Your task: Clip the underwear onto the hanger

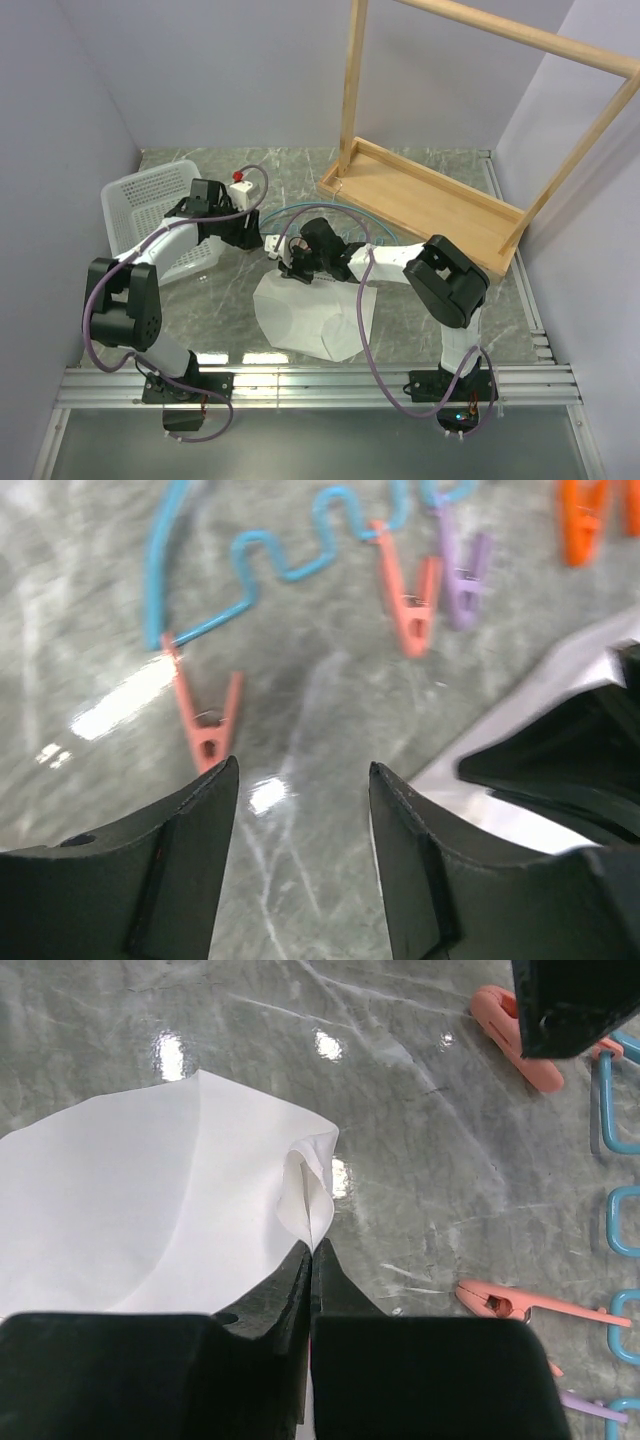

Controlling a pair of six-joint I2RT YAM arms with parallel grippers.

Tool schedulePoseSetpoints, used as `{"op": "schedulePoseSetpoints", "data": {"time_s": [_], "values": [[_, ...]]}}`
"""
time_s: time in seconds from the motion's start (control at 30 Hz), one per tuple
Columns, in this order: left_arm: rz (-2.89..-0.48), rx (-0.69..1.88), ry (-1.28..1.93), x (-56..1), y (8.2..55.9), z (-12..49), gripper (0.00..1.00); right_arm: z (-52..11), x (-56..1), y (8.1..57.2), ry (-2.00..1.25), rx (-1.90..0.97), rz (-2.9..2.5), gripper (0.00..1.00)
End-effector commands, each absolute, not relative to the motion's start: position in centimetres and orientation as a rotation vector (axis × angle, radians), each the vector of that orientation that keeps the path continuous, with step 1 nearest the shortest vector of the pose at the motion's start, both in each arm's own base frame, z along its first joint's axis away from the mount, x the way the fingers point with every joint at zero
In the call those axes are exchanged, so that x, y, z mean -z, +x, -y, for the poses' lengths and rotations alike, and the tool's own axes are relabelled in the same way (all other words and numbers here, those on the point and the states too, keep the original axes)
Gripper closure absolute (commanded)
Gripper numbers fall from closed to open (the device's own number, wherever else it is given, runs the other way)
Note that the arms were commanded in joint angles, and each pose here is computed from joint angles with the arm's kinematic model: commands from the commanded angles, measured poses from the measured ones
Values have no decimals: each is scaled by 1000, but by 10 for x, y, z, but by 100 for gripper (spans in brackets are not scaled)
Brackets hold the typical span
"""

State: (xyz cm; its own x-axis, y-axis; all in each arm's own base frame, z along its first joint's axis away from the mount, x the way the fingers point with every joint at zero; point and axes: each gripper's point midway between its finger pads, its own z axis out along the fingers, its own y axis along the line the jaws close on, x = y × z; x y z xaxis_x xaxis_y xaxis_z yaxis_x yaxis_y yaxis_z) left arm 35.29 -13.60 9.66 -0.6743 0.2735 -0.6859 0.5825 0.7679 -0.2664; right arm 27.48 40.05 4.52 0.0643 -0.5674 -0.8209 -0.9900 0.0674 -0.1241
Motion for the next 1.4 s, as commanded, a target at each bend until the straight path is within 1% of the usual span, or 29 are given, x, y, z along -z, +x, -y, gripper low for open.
{"op": "schedulePoseSetpoints", "data": {"time_s": [0.0,0.13,0.23,0.3,0.33,0.37,0.5,0.6,1.0,1.23,1.37], "values": [[-2363,452,493,-92,367,114,40,-408,-61,279,-1579,-700,-1538,100],[-2377,351,479,-85,375,100,44,-409,-61,279,-1575,-699,-1544,100],[-2374,290,499,-86,391,92,45,-409,-61,280,-1570,-699,-1550,100],[-2435,315,588,-69,388,93,48,-409,-60,280,-1570,-700,-1554,100],[-2412,344,609,-79,397,100,49,-409,-60,281,-1569,-701,-1553,100],[-2435,356,617,-73,399,101,49,-410,-61,280,-1572,-702,-1548,100],[-2451,354,646,-76,408,106,48,-411,-61,282,-1564,-700,-1560,100],[-2469,328,651,-71,407,108,46,-412,-62,283,-1561,-703,-1564,100],[-2494,283,709,-54,405,129,42,-419,-59,286,-1558,-707,-1603,100],[-2506,216,701,-47,413,129,44,-421,-59,286,-1551,-716,-1609,100],[-2500,228,701,-44,415,131,46,-420,-57,286,-1553,-718,-1613,100]]}}
